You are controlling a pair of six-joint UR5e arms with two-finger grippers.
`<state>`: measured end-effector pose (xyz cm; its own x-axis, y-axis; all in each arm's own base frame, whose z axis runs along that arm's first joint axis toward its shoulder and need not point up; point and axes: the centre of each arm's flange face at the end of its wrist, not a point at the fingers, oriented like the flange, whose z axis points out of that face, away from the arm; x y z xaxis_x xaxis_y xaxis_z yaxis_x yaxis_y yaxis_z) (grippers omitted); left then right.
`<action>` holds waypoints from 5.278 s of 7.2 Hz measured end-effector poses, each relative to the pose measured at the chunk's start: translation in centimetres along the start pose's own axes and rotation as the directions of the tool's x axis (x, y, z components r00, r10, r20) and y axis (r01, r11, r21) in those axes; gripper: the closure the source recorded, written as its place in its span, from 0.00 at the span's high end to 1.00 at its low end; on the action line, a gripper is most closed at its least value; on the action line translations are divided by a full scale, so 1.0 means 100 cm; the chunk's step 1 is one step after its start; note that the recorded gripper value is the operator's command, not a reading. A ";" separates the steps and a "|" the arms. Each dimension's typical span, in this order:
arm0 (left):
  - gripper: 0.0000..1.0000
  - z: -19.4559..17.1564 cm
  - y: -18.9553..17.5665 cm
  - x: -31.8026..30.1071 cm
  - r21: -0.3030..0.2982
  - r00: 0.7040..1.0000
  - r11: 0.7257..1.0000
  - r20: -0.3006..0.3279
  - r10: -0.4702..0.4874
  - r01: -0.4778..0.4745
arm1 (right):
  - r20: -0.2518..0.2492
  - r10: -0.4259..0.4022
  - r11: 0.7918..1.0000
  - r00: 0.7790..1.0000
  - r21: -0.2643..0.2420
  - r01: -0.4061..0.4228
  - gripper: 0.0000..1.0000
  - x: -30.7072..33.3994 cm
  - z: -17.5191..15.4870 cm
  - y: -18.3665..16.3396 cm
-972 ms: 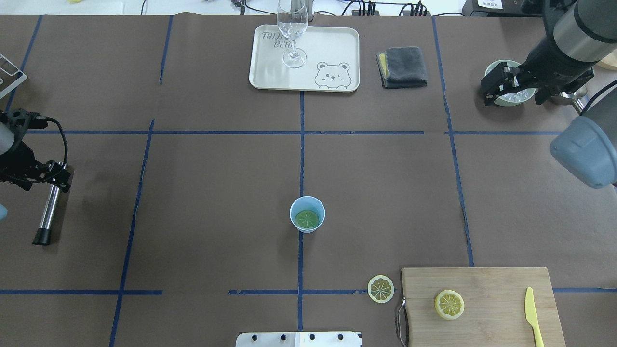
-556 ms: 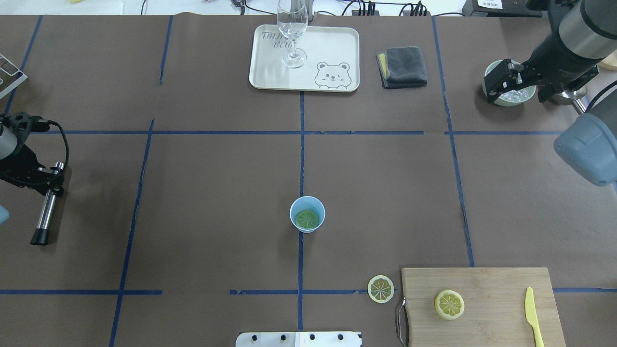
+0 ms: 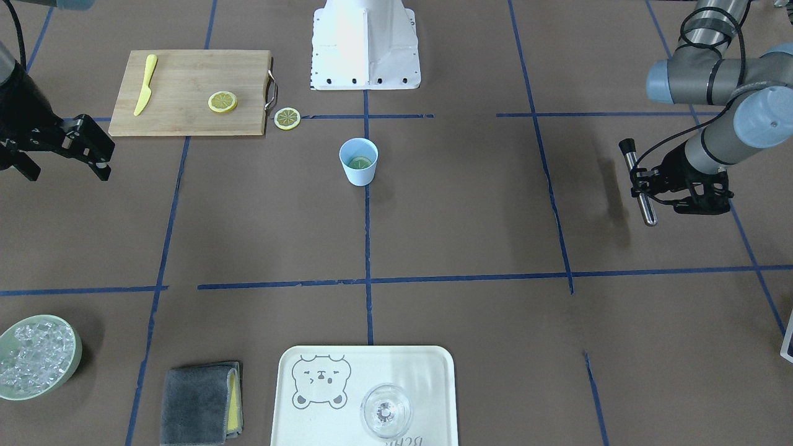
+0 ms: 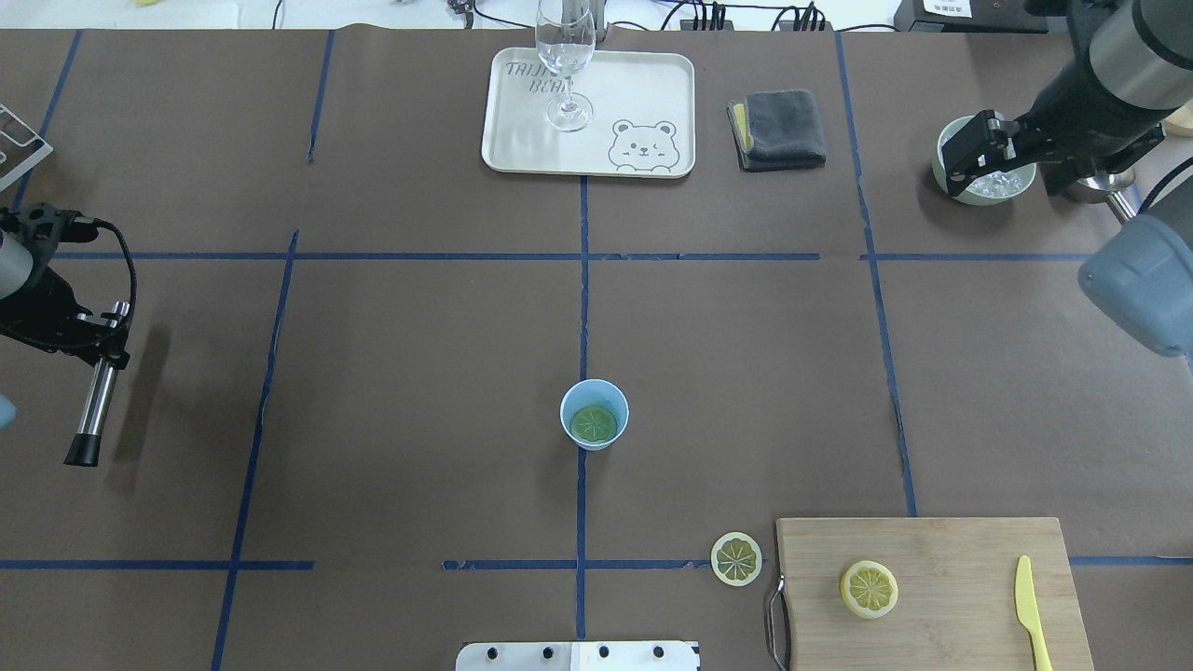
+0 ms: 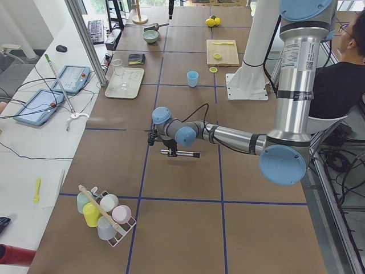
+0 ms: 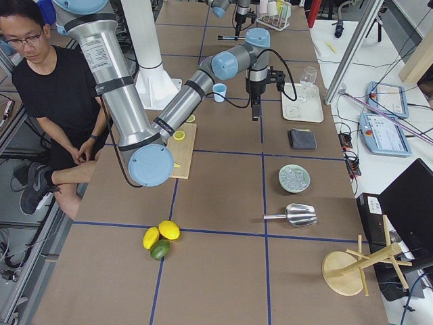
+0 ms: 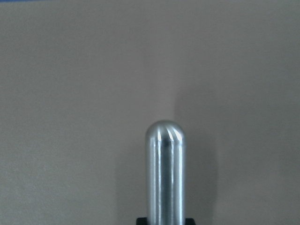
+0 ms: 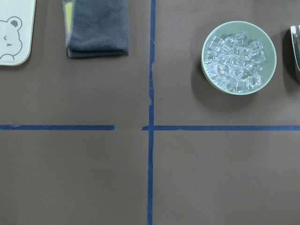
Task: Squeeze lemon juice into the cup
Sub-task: 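Grasp the metal muddler with the left gripper and lift it upright, then carry the muddler with the left gripper over the blue cup, then press the muddler down into the cup onto the lemon slice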
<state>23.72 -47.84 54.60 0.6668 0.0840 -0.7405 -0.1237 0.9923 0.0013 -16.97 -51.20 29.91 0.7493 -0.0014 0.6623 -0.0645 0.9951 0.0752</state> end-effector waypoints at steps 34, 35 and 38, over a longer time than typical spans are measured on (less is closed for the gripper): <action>0.00 -0.022 0.161 0.519 0.919 0.908 0.388 -0.106 0.405 -0.065 | 0.043 -0.034 0.999 0.999 -0.007 0.034 1.00 0.433 0.076 0.083; 0.00 -0.048 0.159 0.516 0.931 0.899 0.360 -0.100 0.426 -0.067 | 0.042 -0.035 0.999 0.998 -0.006 0.035 1.00 0.433 0.075 0.083; 0.00 -0.080 0.110 0.469 0.932 0.897 0.348 -0.062 0.437 -0.105 | 0.040 -0.035 0.999 0.999 -0.002 0.035 1.00 0.433 0.074 0.082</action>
<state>47.76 -33.71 14.49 0.4986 0.5031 -0.7059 0.5717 0.4212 0.7041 10.05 -43.87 64.69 0.7240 -0.0404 0.6886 -0.0365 0.9946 0.0967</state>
